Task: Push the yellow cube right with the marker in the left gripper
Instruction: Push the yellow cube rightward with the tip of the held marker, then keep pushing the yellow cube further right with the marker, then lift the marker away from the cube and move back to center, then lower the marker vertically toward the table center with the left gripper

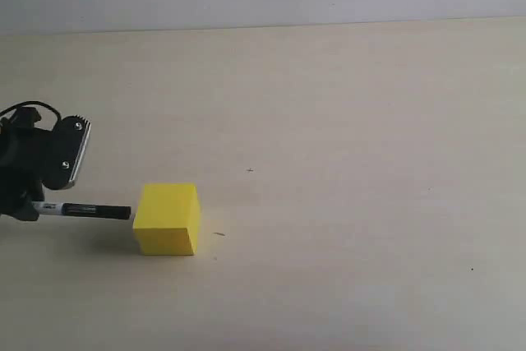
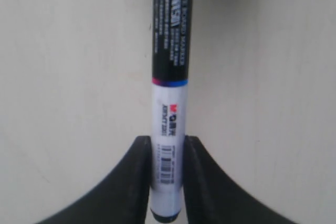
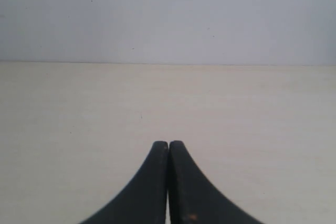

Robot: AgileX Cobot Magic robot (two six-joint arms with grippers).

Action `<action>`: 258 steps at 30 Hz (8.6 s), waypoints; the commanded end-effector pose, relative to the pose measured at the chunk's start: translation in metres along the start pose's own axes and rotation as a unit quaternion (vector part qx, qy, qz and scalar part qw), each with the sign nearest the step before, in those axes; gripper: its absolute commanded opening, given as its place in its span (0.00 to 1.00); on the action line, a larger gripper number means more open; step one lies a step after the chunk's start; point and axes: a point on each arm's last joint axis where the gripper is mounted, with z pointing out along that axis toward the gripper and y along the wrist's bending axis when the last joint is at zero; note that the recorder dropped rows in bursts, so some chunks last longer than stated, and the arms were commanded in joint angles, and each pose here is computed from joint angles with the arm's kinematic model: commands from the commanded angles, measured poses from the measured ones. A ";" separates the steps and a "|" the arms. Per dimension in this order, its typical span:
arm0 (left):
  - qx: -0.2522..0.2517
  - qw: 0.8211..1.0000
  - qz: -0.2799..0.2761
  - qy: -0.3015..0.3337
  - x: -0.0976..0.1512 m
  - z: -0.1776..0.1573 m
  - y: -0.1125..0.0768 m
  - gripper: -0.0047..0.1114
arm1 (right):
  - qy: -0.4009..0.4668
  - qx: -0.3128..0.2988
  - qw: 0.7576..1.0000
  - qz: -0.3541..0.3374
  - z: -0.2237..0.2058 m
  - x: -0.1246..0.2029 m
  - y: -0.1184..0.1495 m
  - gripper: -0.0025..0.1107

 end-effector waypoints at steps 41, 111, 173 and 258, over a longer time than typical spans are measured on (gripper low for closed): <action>0.011 0.997 -0.053 -0.061 -0.101 -0.016 0.013 0.04 | -0.003 0.004 1.000 -0.001 0.000 0.001 0.000 0.02; 0.076 0.996 -0.020 -0.042 -0.191 0.005 0.022 0.04 | -0.003 0.004 1.000 0.000 0.000 0.001 0.000 0.02; 0.054 0.988 -0.114 -0.092 -0.298 0.002 0.048 0.04 | -0.003 0.004 1.000 0.000 0.000 0.001 0.000 0.02; -0.005 0.770 -0.636 -0.044 -0.231 -0.075 0.052 0.04 | -0.003 0.004 1.000 0.000 0.000 0.001 0.000 0.02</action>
